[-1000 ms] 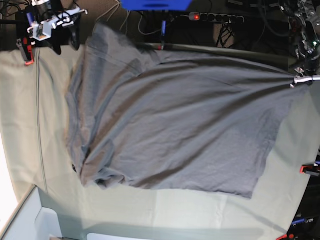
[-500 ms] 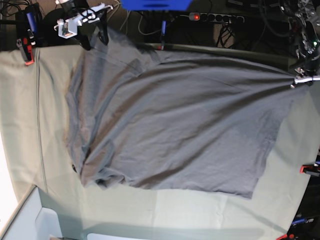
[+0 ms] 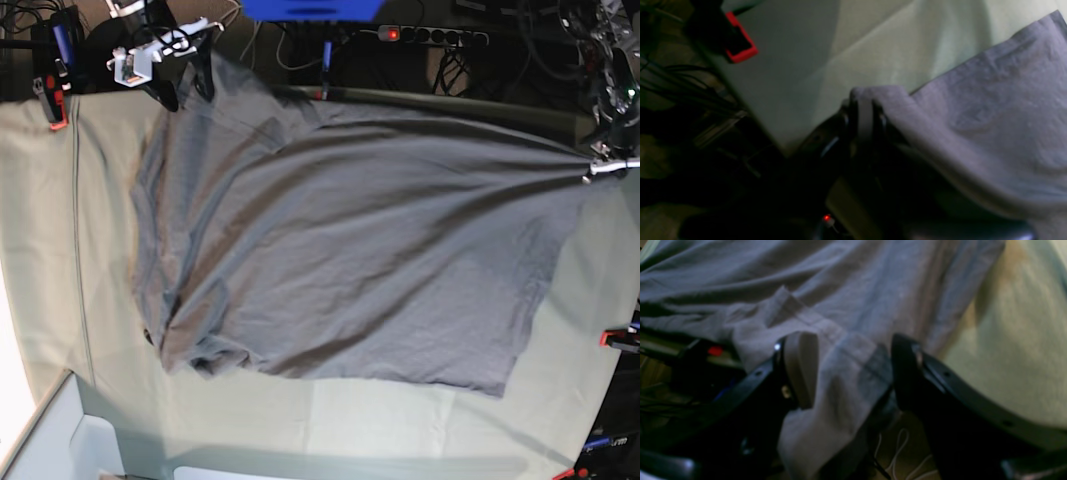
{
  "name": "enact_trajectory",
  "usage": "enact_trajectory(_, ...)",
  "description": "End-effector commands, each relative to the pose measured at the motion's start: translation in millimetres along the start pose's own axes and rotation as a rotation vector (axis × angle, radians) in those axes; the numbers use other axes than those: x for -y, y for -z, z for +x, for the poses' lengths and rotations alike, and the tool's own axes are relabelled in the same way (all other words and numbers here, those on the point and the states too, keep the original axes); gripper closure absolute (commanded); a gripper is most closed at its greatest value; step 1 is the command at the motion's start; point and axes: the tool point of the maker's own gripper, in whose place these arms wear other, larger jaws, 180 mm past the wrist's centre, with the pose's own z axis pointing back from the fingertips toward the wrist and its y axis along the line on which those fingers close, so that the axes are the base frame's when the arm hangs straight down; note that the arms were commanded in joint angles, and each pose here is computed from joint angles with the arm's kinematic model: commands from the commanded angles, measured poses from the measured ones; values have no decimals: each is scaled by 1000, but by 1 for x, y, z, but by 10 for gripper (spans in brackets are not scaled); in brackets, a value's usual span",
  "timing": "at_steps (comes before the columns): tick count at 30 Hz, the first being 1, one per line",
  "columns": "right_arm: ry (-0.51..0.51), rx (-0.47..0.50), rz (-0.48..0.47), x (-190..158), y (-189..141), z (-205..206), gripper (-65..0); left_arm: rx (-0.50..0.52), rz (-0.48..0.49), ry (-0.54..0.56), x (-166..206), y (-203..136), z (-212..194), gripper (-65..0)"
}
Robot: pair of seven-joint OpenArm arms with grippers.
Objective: Layout the t-shirt on the table in an organized manner, then fold the t-shirt properly
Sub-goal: 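Hold both edges taut while adjusting the right gripper's grip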
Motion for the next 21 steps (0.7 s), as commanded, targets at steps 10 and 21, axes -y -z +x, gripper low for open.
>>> enact_trajectory(10, 2, 30, -7, 3, -3, 7, -348, 53, 4, 13, -1, -1, 17, 0)
enact_trajectory(21, 26, -9, -17, 4, -8, -10, -286, 53, 4, 13, -1, -1, 17, 0)
